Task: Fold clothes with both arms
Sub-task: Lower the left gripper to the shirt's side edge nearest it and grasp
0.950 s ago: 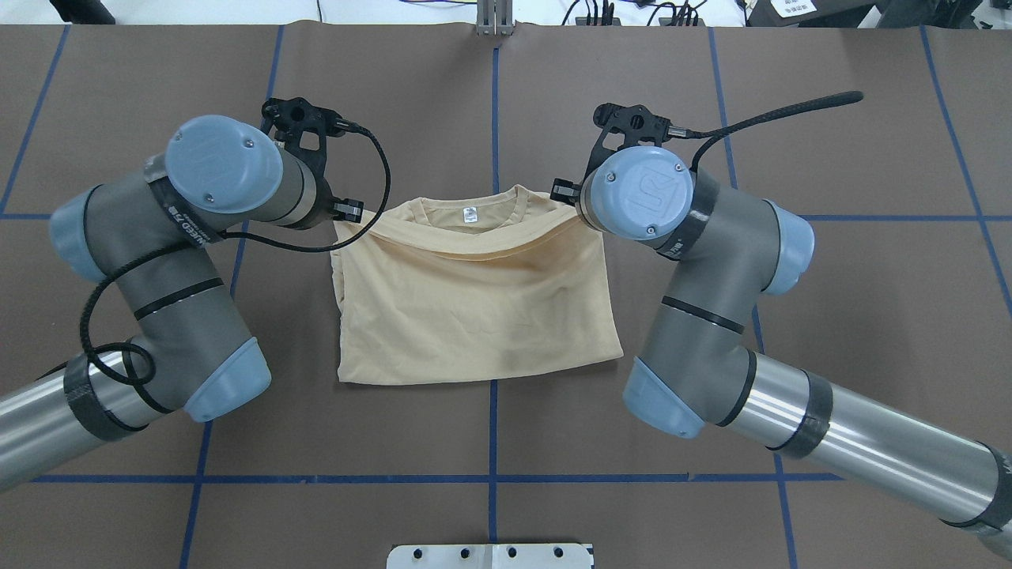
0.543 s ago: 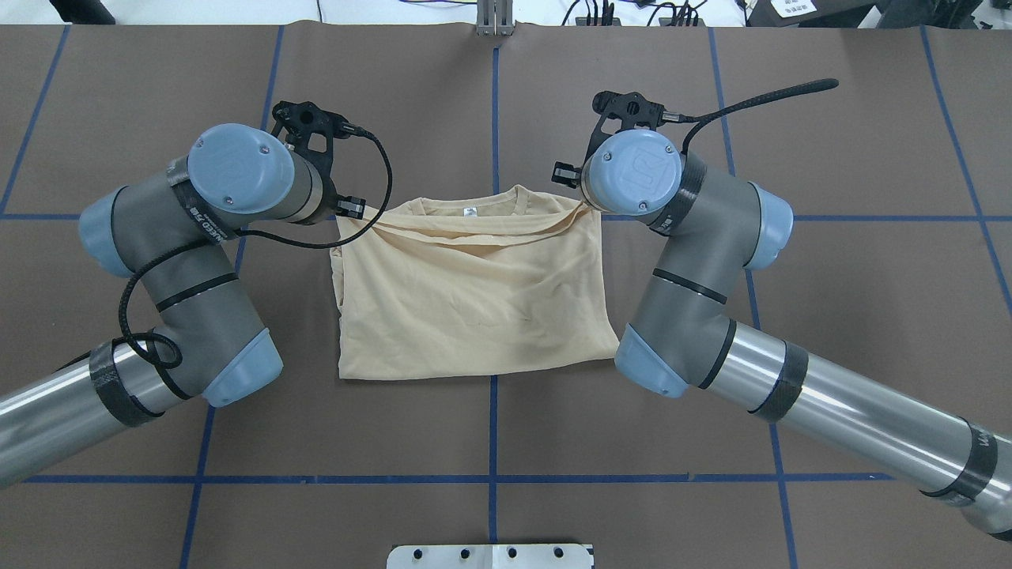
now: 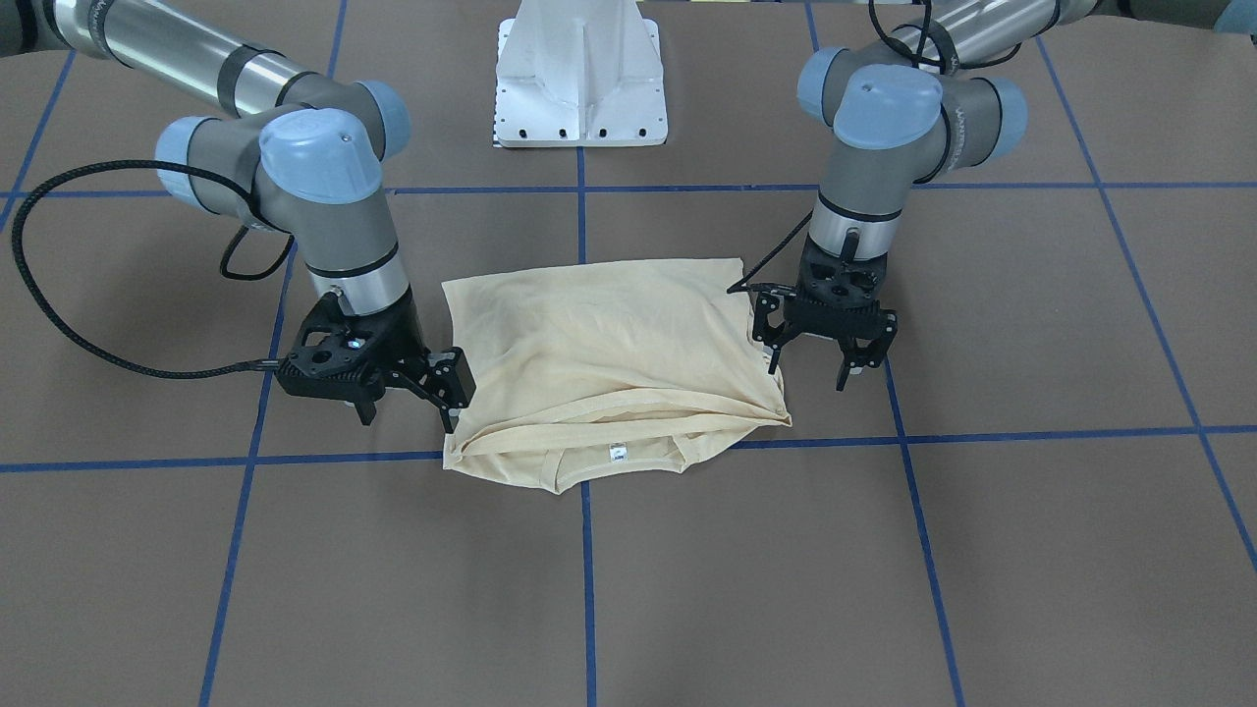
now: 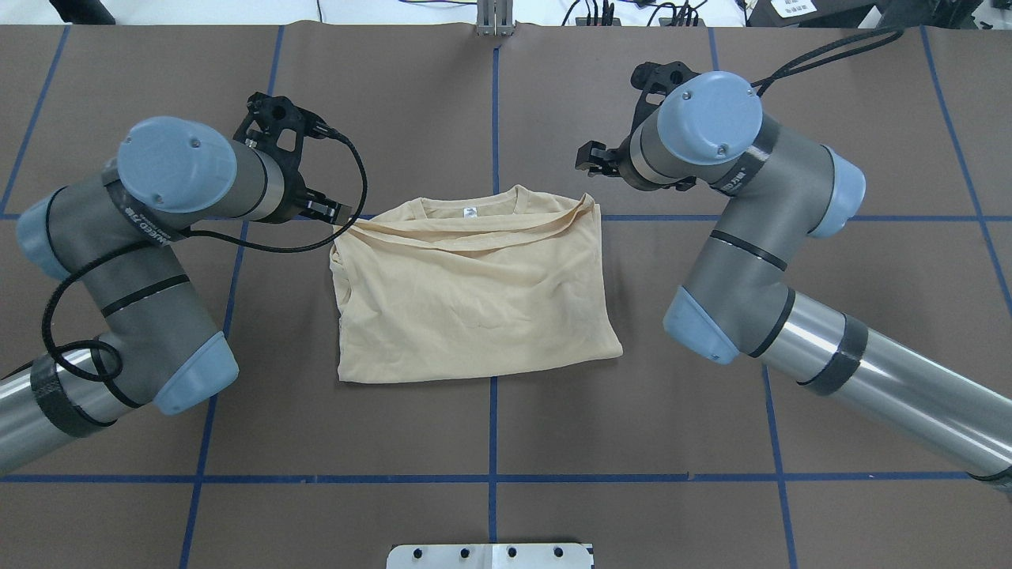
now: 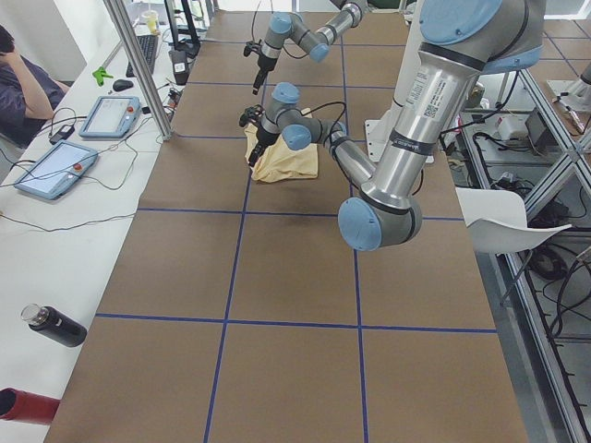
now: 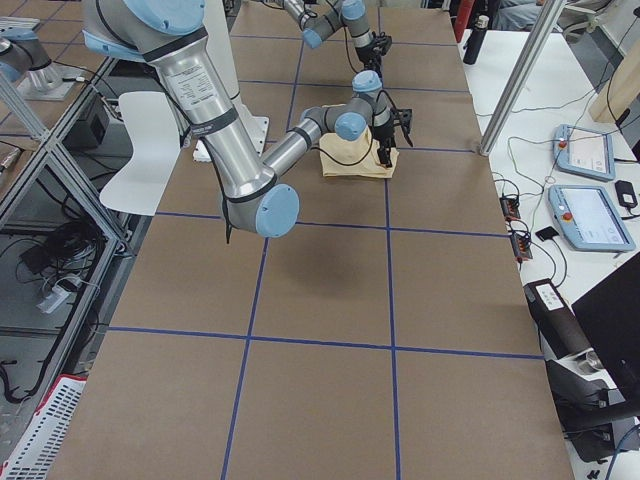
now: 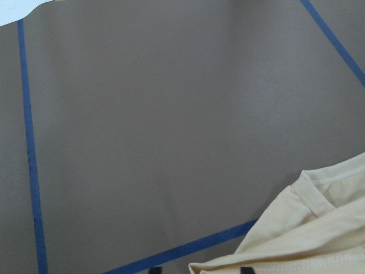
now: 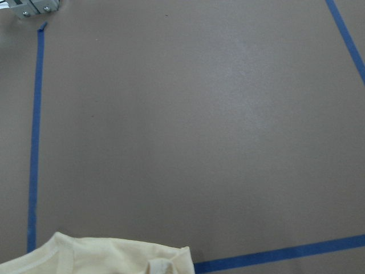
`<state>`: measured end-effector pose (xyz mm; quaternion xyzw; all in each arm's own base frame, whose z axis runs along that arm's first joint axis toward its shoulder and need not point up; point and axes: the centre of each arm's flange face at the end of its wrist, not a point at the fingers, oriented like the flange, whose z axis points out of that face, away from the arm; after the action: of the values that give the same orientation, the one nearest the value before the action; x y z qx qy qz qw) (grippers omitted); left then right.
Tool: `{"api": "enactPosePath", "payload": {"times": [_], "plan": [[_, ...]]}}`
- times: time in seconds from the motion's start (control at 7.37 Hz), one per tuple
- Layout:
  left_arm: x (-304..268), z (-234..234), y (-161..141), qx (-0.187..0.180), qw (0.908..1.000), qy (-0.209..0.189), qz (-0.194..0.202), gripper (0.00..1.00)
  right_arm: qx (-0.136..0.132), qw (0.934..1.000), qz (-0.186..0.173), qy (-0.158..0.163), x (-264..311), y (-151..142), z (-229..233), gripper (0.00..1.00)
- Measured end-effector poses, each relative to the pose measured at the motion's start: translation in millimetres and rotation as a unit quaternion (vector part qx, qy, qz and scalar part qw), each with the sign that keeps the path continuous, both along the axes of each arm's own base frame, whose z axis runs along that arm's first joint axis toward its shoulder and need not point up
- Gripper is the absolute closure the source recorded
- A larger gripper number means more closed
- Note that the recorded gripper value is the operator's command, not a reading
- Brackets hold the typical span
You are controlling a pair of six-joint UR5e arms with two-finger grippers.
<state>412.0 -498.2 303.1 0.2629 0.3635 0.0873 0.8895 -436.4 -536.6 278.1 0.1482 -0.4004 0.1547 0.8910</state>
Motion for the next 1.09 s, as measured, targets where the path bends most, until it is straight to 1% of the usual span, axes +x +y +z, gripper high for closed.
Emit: {"api": "enactPosePath", "payload": {"times": [0.27, 0.54, 0.68, 0.95, 1.09], "plan": [[-2.2, 31.0, 25.9, -0.008, 0.9994, 0.035, -0.002, 0.01, 0.014, 0.9998, -0.013, 0.004, 23.8, 17.1, 14.2, 0.0], [26.0, 49.6, 69.4, -0.036, 0.9962, 0.078, 0.007, 0.06, 0.018, 0.9997, -0.016, 0.005, 28.8, 21.3, 15.9, 0.0], [41.9, 50.6, 89.6, -0.052, 0.9944, 0.091, 0.014, 0.13, 0.019, 0.9997, -0.015, 0.005, 29.3, 21.6, 15.4, 0.0], [67.8, 50.6, 122.3, -0.077, 0.9913, 0.103, 0.027, 0.29, 0.019, 0.9997, -0.015, 0.005, 29.1, 22.0, 15.4, 0.0], [77.8, 50.0, 135.6, -0.087, 0.9899, 0.107, 0.029, 0.36, 0.019, 0.9997, -0.015, 0.005, 28.6, 22.2, 15.6, 0.0]]}}
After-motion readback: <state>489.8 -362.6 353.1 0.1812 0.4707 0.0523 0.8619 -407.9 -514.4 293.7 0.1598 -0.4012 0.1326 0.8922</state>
